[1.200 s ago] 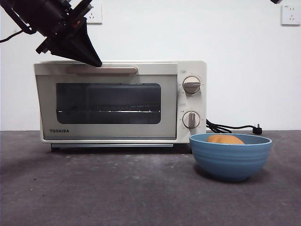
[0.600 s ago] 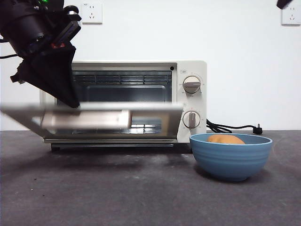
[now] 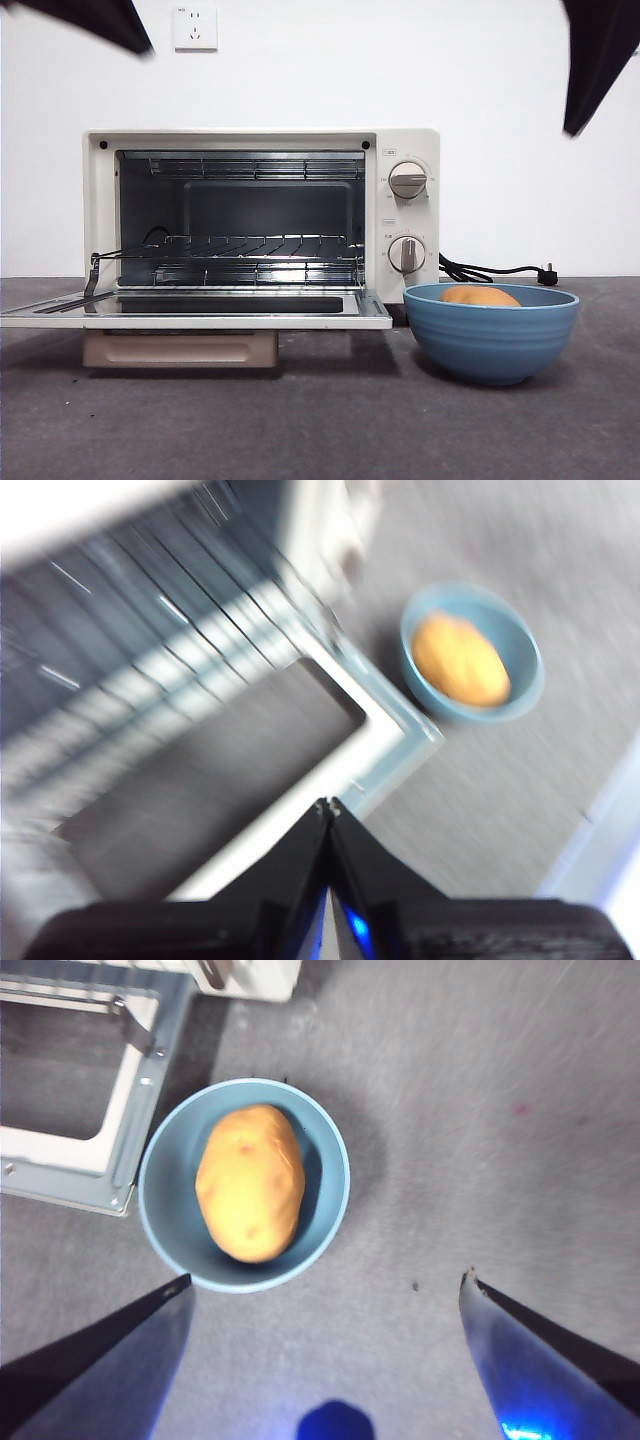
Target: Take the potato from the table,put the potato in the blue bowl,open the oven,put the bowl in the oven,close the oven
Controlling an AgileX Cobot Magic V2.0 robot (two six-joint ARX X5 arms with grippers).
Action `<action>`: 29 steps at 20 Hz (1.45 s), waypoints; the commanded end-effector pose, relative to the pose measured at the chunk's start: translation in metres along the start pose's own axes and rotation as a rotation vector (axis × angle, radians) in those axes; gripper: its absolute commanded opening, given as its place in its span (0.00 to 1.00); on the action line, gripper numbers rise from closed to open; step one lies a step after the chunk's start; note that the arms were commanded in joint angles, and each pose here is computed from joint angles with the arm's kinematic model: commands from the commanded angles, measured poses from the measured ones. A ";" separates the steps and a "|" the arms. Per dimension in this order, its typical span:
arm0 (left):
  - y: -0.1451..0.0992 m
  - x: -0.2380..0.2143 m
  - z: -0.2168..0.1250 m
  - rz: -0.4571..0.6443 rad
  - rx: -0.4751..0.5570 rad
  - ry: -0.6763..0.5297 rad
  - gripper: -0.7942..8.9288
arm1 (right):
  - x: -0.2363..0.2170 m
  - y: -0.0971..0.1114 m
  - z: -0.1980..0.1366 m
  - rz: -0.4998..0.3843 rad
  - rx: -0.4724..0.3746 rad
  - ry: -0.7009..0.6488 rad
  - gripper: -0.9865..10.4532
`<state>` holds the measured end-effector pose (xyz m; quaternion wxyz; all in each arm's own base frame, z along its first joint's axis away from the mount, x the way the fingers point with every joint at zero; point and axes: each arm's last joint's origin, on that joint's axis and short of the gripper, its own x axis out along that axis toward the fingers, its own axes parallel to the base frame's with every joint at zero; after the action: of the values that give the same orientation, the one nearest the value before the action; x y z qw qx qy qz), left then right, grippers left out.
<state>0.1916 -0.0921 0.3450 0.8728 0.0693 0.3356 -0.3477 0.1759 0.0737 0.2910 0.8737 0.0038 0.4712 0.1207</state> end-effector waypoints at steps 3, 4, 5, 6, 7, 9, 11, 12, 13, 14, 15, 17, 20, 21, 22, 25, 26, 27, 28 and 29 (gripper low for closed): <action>-0.018 -0.060 -0.013 0.087 0.024 -0.150 0.07 | 0.042 -0.012 0.013 0.034 0.037 0.112 0.47; -0.022 -0.070 -0.018 0.095 0.028 -0.164 0.07 | 0.053 -0.015 0.015 0.039 0.044 0.138 0.47; -0.026 -0.079 -0.024 0.095 0.029 -0.168 0.07 | 0.064 -0.016 0.018 0.032 0.049 0.158 0.47; -0.028 -0.084 -0.028 0.095 0.028 -0.165 0.07 | 0.073 -0.018 0.019 0.027 0.050 0.174 0.47; -0.030 -0.090 -0.033 0.094 0.026 -0.157 0.07 | 0.083 -0.018 0.020 0.025 0.052 0.187 0.46; -0.033 -0.097 -0.041 0.092 0.019 -0.134 0.07 | 0.099 -0.019 0.022 0.021 0.054 0.211 0.43; -0.035 -0.099 -0.045 0.090 0.015 -0.120 0.07 | 0.110 -0.019 0.023 0.019 0.055 0.225 0.37; -0.035 -0.100 -0.046 0.090 0.014 -0.114 0.07 | 0.114 -0.020 0.023 0.018 0.055 0.230 0.35; -0.035 -0.100 -0.047 0.089 0.012 -0.107 0.07 | 0.118 -0.020 0.023 0.017 0.055 0.235 0.35; -0.035 -0.100 -0.048 0.088 0.009 -0.098 0.07 | 0.123 -0.020 0.022 0.016 0.056 0.243 0.32; -0.035 -0.100 -0.049 0.087 0.007 -0.092 0.07 | 0.126 -0.020 0.022 0.015 0.057 0.250 0.30; -0.035 -0.099 -0.050 0.086 0.004 -0.078 0.07 | 0.132 -0.021 0.021 0.013 0.057 0.264 0.25; -0.035 -0.099 -0.050 0.086 0.000 -0.077 0.07 | 0.137 -0.021 0.021 0.013 0.050 0.268 0.21; -0.035 -0.099 -0.050 0.086 0.000 -0.077 0.07 | 0.138 -0.021 0.022 0.014 0.049 0.266 0.18; -0.035 -0.099 -0.050 0.085 0.000 -0.077 0.07 | 0.139 -0.021 0.022 0.015 0.047 0.260 0.15; -0.035 -0.099 -0.050 0.086 -0.004 -0.077 0.07 | 0.139 -0.020 0.024 0.019 0.045 0.243 0.07; -0.035 -0.099 -0.050 0.090 -0.004 -0.076 0.07 | 0.139 -0.020 0.024 0.022 0.045 0.244 0.07; -0.035 -0.099 -0.050 0.098 -0.004 -0.076 0.07 | 0.138 -0.020 0.024 0.031 0.045 0.245 0.07; -0.035 -0.099 -0.050 0.115 -0.005 -0.074 0.07 | 0.137 -0.019 0.024 0.048 0.048 0.246 0.07; -0.034 -0.099 -0.050 0.137 -0.005 -0.072 0.07 | 0.136 -0.019 0.024 0.055 0.047 0.242 0.07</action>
<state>0.0892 -0.0446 0.3743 0.9029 0.0792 0.2981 -0.2993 0.2725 0.0867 0.1907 0.8075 0.0228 0.5754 0.1278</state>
